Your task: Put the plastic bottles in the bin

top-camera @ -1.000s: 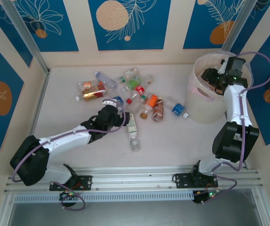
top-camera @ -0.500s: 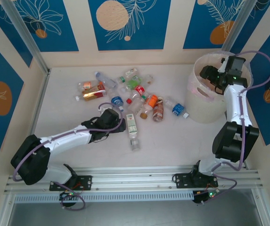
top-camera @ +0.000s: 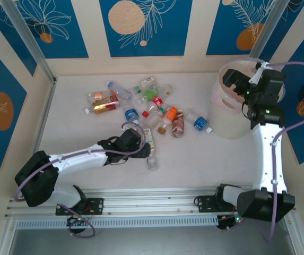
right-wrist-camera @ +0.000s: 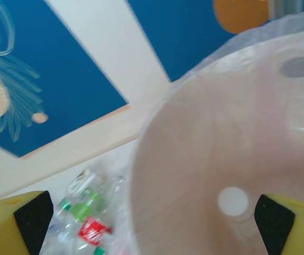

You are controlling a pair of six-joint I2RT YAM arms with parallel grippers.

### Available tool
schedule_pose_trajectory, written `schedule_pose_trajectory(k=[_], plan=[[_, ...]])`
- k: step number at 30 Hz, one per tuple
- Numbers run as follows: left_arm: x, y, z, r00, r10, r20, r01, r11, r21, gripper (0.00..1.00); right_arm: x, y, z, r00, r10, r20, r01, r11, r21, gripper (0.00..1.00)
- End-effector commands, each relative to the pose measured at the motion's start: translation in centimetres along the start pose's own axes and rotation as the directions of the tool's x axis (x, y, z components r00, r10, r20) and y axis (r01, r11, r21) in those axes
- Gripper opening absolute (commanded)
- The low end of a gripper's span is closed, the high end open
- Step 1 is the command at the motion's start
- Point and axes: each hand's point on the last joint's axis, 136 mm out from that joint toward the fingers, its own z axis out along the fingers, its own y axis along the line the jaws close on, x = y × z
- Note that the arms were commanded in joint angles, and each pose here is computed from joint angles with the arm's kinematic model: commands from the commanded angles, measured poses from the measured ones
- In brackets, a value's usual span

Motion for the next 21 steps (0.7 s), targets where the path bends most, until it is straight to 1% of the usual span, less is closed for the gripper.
schedule_pose_trajectory(k=[1,5,8,10,14,18,21], plan=[[-1.5,1.0,-0.7,0.996,-0.062,0.062,0.066,0.996,-0.058,1.0,1.7,3.2,-0.9,1.0,-0.01,-0.009,0.009,0.996,-0.083,1.0],[-1.3,4.1,-1.1,0.975,-0.188,0.117,0.205,0.967,-0.153,1.0,5.0,7.4,-1.6,0.994,-0.094,-0.05,0.084,0.982,-0.172,1.0],[-1.5,4.9,-1.4,0.956,-0.24,0.17,0.264,0.955,-0.135,1.0,8.2,9.8,-1.4,0.982,-0.145,-0.121,0.113,0.965,-0.239,1.0],[-2.0,5.0,-1.6,0.947,-0.252,0.197,0.276,0.956,-0.104,1.0,10.8,10.9,-0.9,0.967,-0.178,-0.181,0.127,0.957,-0.261,1.0],[-2.9,5.9,-2.4,0.935,-0.252,0.251,0.288,0.951,-0.115,1.0,15.9,10.2,1.1,0.934,-0.204,-0.294,0.158,0.972,-0.172,1.0],[-3.5,6.7,-2.9,0.919,-0.268,0.289,0.311,0.943,-0.114,1.0,20.8,7.4,3.3,0.888,-0.152,-0.434,0.162,0.987,-0.014,0.99],[-3.5,7.1,-3.0,0.913,-0.278,0.298,0.322,0.941,-0.108,1.0,24.2,5.7,4.8,0.835,-0.133,-0.534,0.19,0.98,0.053,0.98]])
